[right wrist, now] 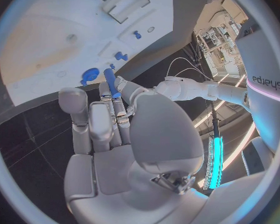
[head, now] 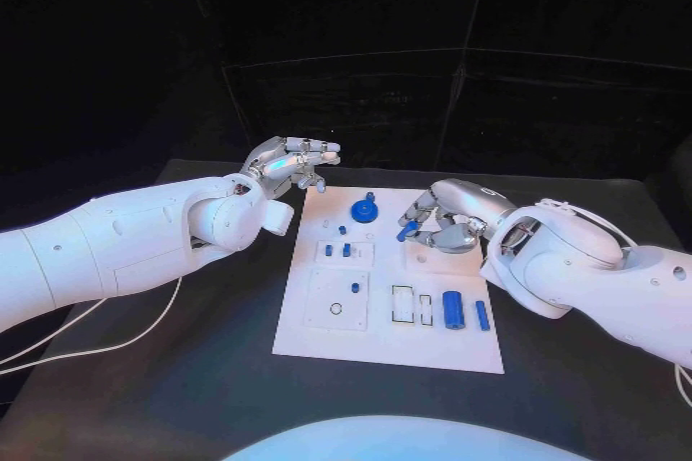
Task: Assemble the parts on the task board
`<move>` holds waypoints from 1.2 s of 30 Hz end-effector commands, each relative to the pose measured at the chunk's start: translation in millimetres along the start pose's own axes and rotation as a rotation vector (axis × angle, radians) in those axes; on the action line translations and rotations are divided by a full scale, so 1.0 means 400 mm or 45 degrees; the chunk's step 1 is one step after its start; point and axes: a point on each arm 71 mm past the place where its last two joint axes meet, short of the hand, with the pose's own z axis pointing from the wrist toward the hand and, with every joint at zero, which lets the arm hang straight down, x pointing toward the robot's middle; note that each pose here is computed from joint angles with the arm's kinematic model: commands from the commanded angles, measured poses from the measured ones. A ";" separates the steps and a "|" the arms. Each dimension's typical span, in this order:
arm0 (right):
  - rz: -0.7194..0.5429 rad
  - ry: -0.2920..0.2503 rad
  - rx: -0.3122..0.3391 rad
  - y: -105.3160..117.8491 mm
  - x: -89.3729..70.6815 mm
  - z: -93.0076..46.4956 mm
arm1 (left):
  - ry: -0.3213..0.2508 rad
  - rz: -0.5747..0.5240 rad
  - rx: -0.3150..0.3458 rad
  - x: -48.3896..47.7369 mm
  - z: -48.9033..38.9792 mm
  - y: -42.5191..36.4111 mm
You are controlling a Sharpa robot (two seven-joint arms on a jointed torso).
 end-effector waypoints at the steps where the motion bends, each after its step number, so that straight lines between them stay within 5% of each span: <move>1: 0.102 0.023 -0.093 0.052 0.014 0.021 | 0.018 0.004 0.024 0.006 0.003 -0.004; 12: 0.104 0.200 -0.328 0.180 0.139 0.079 | 0.036 -0.003 0.025 0.020 0.008 -0.001; 22: -0.010 0.377 -0.327 0.182 0.243 0.083 | 0.041 -0.005 0.025 0.024 0.007 -0.002; 36: -0.113 0.421 -0.299 0.175 0.276 0.089 | 0.046 -0.006 0.023 0.028 0.010 -0.001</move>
